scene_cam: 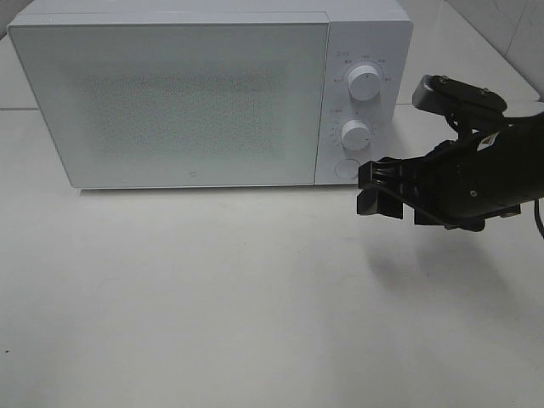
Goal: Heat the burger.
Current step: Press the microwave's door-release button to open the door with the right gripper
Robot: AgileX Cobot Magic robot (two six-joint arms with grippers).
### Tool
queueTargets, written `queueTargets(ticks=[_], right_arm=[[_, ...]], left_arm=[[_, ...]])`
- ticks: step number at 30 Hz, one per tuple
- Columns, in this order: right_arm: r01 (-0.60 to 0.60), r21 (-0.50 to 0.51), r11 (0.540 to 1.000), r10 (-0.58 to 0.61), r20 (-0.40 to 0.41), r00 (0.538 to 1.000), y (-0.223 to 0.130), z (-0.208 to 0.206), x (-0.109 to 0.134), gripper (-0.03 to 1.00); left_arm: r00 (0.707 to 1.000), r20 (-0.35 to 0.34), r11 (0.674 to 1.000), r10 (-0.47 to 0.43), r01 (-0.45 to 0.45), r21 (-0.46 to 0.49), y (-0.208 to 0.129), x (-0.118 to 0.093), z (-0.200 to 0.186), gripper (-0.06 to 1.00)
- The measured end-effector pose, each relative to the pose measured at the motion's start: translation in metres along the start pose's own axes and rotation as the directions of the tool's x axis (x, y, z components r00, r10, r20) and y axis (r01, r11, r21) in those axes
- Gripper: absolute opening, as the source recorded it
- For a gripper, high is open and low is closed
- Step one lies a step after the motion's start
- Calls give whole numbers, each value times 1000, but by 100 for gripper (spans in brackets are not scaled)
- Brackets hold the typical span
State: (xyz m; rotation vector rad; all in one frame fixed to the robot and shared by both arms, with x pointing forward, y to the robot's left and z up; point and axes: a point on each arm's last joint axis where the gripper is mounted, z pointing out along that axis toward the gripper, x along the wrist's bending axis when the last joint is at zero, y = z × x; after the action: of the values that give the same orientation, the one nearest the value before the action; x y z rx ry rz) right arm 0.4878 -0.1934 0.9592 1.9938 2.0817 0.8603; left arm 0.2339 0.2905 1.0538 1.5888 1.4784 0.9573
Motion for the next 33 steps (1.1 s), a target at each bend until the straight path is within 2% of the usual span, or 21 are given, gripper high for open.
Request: queueTargets(ticks=[4,6,9,14,25,30,32,33], right_arm=[[89,77,993,-90,5,996,4,-6,1,71],[166,153,974,-169,11,986,7,-17,3,71],[222,195,955,-229,16,973,10,-32,5,71],[246,231,941,-254,7,967,8,-55,8,71],[291,251,923,-296,-17,955,-16,-126,11,71],[319,196,927,-322,-16,947,-29,-159,10,71],[334,124,934,-335,-16,942,-38,-179,9,71],[334,124,934,-335,-16,942,-38,-179,9,71]], left_arm=[[1000,0,1000,0,0,0,0,0,0,97],[1000,0,1000,0,0,0,0,0,0,97],[1000,0,1000,0,0,0,0,0,0,97],[1000,0,1000,0,0,0,0,0,0,97],[1000,0,1000,0,0,0,0,0,0,97],[1000,0,1000,0,0,0,0,0,0,97],[1000,0,1000,0,0,0,0,0,0,97],[1000,0,1000,0,0,0,0,0,0,97]])
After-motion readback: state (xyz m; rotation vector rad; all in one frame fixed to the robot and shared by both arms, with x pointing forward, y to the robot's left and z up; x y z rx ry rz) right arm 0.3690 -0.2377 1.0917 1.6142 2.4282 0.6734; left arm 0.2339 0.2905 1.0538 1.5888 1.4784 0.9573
